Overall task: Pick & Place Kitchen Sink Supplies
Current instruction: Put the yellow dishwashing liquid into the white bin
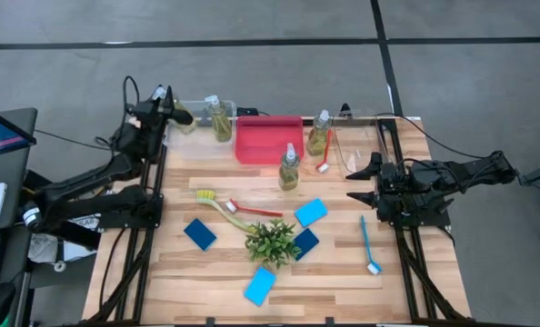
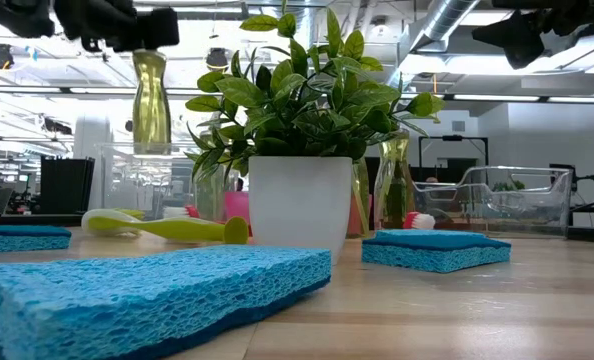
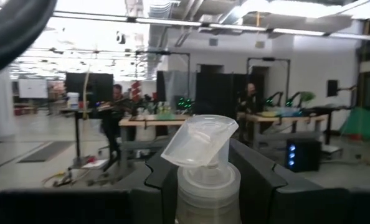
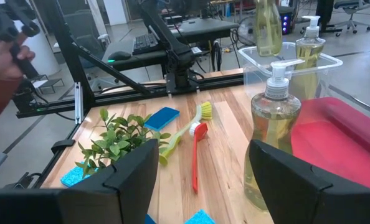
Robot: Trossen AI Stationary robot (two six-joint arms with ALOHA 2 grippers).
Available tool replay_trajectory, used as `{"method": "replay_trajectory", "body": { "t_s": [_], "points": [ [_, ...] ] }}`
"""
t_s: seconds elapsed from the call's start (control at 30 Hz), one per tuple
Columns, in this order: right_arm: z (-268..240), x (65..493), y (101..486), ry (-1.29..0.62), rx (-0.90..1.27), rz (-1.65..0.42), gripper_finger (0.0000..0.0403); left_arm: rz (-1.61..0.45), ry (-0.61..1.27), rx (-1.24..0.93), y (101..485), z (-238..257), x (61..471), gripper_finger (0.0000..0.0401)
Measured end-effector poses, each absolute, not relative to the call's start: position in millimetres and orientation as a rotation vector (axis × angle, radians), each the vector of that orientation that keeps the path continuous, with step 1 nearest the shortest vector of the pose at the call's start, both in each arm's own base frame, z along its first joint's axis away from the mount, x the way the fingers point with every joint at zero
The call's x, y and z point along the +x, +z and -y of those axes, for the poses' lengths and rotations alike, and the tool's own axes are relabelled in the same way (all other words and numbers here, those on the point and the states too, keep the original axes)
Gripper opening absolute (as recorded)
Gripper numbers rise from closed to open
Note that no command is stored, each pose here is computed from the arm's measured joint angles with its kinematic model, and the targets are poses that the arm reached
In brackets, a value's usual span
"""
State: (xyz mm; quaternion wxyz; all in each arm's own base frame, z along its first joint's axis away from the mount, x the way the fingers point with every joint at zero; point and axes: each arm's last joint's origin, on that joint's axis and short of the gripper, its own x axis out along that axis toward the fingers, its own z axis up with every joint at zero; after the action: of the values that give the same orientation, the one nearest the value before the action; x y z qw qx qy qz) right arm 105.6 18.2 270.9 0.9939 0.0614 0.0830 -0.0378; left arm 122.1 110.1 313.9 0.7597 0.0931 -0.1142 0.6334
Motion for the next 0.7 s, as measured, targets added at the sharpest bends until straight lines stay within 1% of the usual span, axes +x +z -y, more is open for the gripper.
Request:
{"method": "replay_trajectory", "body": {
  "t_s": [0.3, 0.53, 0.7],
  "points": [
    [-18, 106, 271, -0.076, 0.124, -0.166, 0.0245, 0.255, 1.385, 0.122, 298, -148, 118, 0.0113],
    [-18, 106, 271, -0.076, 0.124, -0.167, 0.0245, 0.163, 1.414, 0.104, 282, -165, 123, 0.0112],
    [-18, 106, 271, -0.076, 0.125, -0.166, 0.0245, 0.128, 1.437, 0.036, 267, -179, 127, 0.0118]
  ]
}}
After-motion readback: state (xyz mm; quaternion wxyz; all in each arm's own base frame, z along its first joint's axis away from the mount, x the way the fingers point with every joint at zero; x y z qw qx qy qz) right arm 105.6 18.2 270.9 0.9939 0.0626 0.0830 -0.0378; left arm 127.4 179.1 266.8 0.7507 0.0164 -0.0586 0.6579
